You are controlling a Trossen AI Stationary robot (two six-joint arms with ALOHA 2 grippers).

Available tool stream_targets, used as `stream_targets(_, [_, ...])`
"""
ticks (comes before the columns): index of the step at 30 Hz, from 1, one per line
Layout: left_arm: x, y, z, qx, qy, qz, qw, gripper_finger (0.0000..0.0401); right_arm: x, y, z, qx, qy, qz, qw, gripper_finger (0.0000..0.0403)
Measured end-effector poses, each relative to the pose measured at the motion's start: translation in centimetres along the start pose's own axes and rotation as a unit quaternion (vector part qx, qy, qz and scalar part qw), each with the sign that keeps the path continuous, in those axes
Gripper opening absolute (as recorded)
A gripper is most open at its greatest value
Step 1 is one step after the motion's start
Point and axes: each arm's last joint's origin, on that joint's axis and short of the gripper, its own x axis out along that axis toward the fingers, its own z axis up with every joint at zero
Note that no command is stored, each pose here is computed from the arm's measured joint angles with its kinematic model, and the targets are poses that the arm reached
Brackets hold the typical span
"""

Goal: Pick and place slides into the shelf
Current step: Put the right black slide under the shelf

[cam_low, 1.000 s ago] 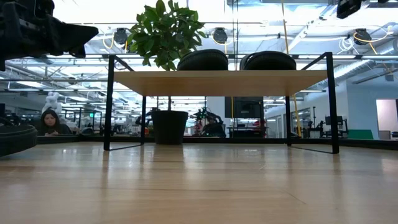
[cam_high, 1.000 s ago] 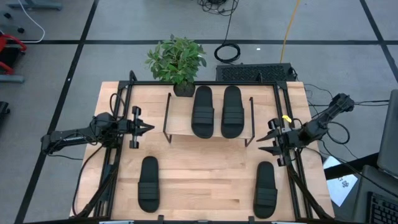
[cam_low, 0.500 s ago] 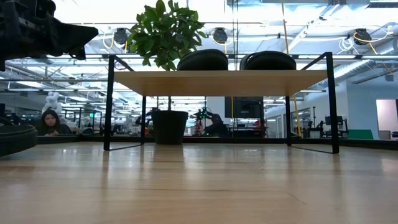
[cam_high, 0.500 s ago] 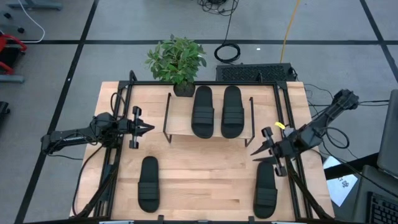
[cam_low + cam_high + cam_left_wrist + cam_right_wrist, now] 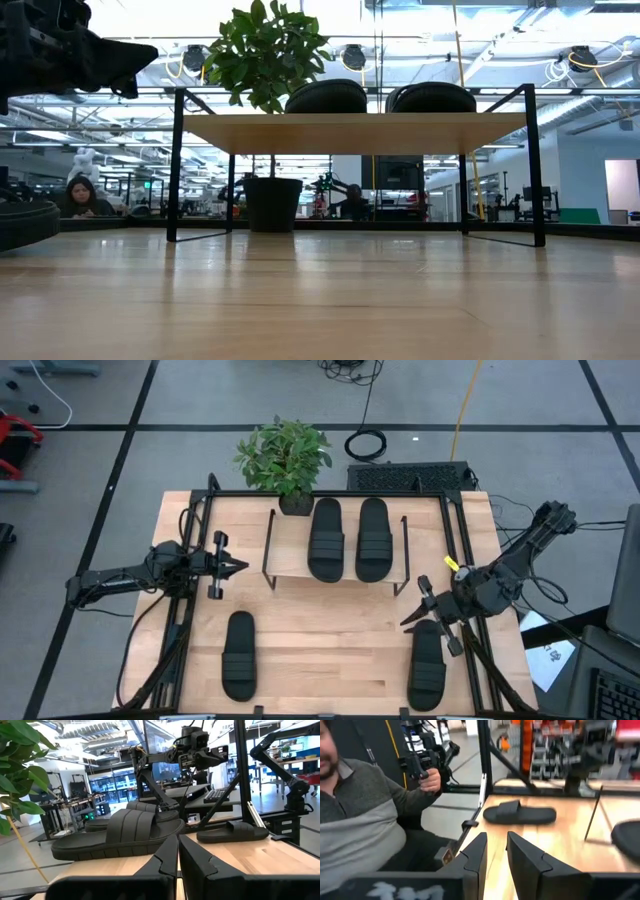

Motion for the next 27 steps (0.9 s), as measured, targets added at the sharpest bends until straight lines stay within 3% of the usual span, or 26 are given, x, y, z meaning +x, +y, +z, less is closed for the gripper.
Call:
stream_targets(7, [0.0, 0.0, -0.4, -0.004, 0.019, -0.002, 1.0, 0.0024, 1.0, 1.0, 0.4, 0.081, 0.09, 0.033, 0.992, 0.0063])
stream_targets(13, [0.0, 0.0, -0.4, 0.006, 0.021, -0.002, 1.0, 0.0024, 1.3, 0.7, -1.3, 0.207, 0.186, -0.024, 0.96, 0.0064])
stream_targets(17, [0.0, 0.0, -0.4, 0.008, 0.021, -0.003, 1.0, 0.0024, 1.8, 1.1, -1.8, 0.271, 0.224, -0.009, 0.936, 0.0064])
stream_targets(22, [0.0, 0.0, -0.4, 0.008, 0.021, -0.003, 1.0, 0.0024, 2.2, 1.5, -2.2, 0.323, 0.256, 0.007, 0.911, 0.0064])
stream_targets(27, [0.0, -0.1, -0.5, 0.007, 0.026, -0.003, 1.0, 0.0024, 2.2, 1.5, -2.3, 0.354, 0.261, 0.0, 0.898, 0.0064])
